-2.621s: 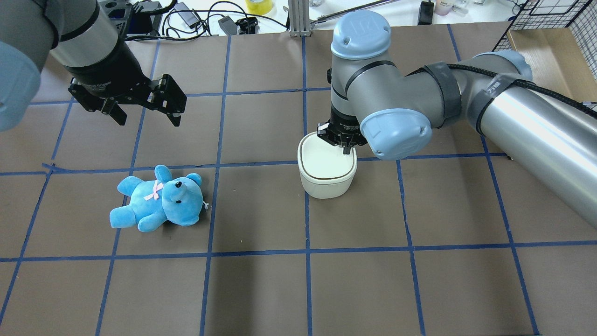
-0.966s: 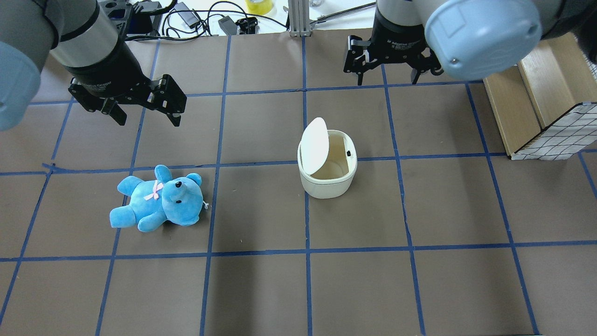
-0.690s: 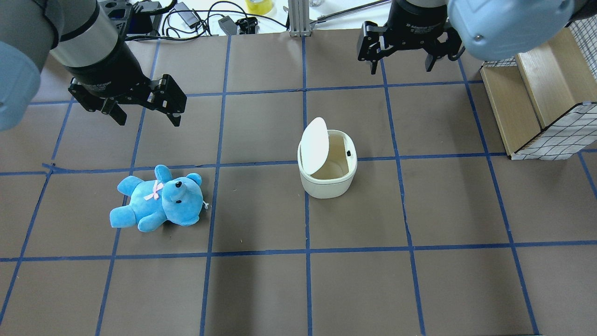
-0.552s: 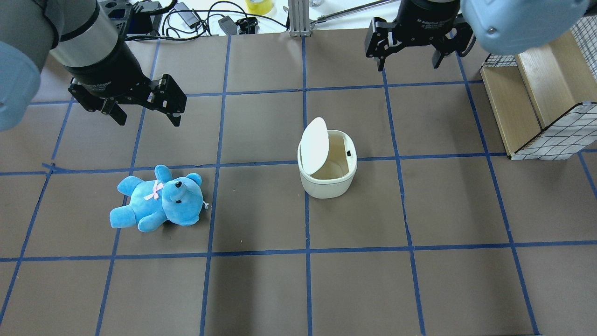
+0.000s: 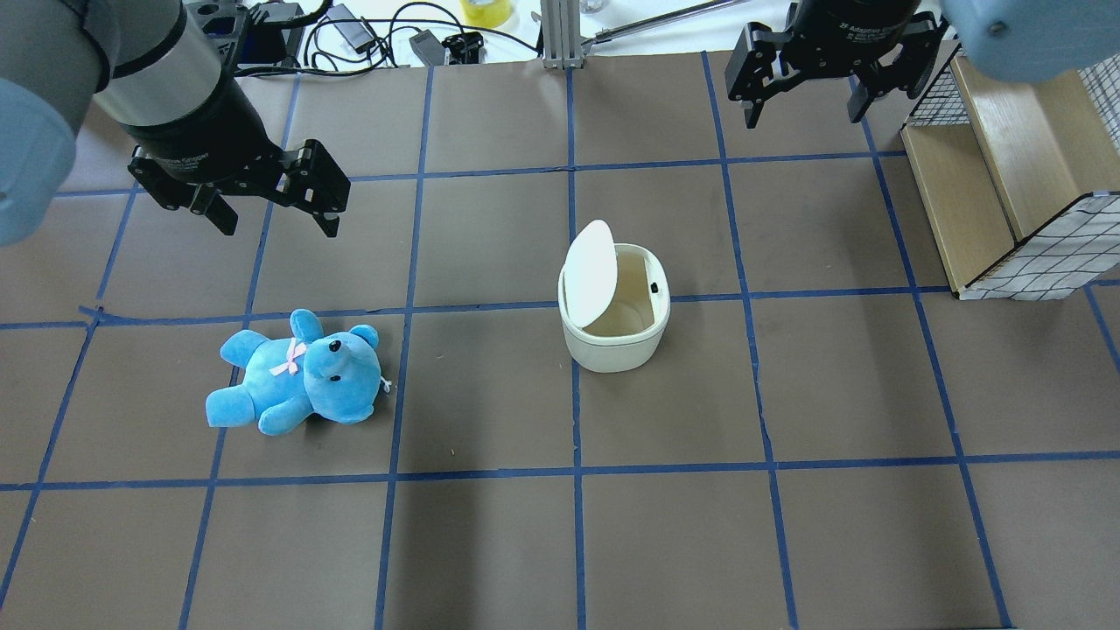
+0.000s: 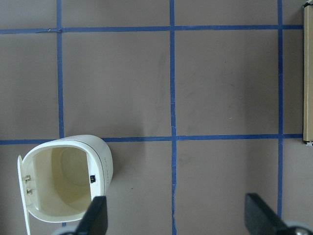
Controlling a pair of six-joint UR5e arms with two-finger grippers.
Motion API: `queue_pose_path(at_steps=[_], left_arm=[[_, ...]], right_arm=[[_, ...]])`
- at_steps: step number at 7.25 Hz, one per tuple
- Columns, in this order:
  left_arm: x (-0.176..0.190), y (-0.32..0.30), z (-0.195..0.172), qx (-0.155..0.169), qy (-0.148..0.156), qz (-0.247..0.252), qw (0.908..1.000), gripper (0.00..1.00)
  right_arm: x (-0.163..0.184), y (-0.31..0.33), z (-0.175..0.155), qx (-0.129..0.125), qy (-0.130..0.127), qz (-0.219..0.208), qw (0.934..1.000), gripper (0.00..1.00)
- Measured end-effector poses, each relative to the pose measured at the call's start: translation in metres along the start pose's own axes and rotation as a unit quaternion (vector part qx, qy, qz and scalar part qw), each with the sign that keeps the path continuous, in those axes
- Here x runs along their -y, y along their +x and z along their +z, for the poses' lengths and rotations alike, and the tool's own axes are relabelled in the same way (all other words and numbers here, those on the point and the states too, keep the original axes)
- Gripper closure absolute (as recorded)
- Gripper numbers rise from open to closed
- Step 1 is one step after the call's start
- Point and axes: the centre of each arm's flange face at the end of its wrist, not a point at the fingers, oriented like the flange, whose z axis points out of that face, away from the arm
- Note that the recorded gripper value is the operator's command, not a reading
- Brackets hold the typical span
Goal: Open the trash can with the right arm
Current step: 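Raise the right gripper away from the opened trash can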
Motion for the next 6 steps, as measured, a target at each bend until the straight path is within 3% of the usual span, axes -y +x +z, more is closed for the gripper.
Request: queue_pose_path(at_steps=[6], left_arm=[[0.0,0.0,0.0,0.0,0.0,0.0,1.0,0.0]], right_arm=[[-0.0012,-0.0003,-0.002,0.0,0.001,0.0,1.0,0.0]])
